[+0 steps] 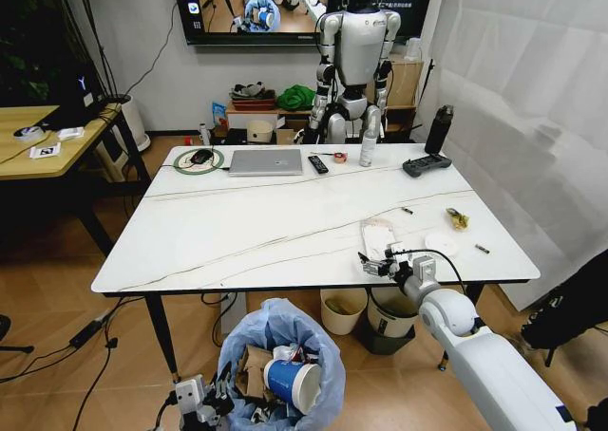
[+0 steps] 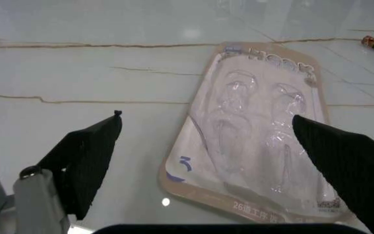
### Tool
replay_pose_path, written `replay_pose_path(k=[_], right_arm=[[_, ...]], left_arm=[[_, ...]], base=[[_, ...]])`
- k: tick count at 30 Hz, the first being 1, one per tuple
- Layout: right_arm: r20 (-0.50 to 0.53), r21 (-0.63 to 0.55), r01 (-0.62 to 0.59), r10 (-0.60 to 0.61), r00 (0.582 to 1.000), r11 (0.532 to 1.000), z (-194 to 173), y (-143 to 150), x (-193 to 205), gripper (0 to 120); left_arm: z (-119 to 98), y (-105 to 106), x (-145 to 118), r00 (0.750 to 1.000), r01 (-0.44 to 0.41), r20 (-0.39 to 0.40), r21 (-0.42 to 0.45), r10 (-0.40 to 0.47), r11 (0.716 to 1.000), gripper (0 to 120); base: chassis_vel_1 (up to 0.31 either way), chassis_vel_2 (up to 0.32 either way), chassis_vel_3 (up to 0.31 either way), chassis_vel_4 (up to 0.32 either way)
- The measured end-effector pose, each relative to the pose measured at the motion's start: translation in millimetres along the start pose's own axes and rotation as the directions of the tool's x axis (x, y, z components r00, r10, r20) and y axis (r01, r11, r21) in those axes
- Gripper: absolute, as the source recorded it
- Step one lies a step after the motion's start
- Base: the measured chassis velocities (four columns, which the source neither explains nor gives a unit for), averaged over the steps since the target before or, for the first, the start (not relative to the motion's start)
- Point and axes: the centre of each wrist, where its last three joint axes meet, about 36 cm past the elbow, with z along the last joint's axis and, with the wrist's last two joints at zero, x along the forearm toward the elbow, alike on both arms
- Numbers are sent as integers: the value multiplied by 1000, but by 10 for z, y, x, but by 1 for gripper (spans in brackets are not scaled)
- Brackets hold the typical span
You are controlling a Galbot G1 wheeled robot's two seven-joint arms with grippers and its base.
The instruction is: Pick up the trash bin and place the trash from the table into it.
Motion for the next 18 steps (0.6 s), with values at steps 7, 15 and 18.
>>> replay_pose_path(k=[7, 15, 18], right_arm=[[-10, -1, -4, 4, 1000, 1000, 34, -37, -30, 71], [-24, 37, -24, 25, 999, 999, 70, -108, 0, 41], [-28, 50, -29, 30, 999, 998, 83, -121, 11, 34]], left_arm=[[-8, 4, -7, 1000, -1, 3, 2, 1, 1000, 0], [-13, 5, -13, 1000, -3, 4, 3, 3, 1000, 0], [-13, 5, -13, 1000, -3, 4, 3, 3, 1000, 0]], base=[[0, 0, 0, 0], [0, 0, 0, 0], [0, 0, 0, 0]])
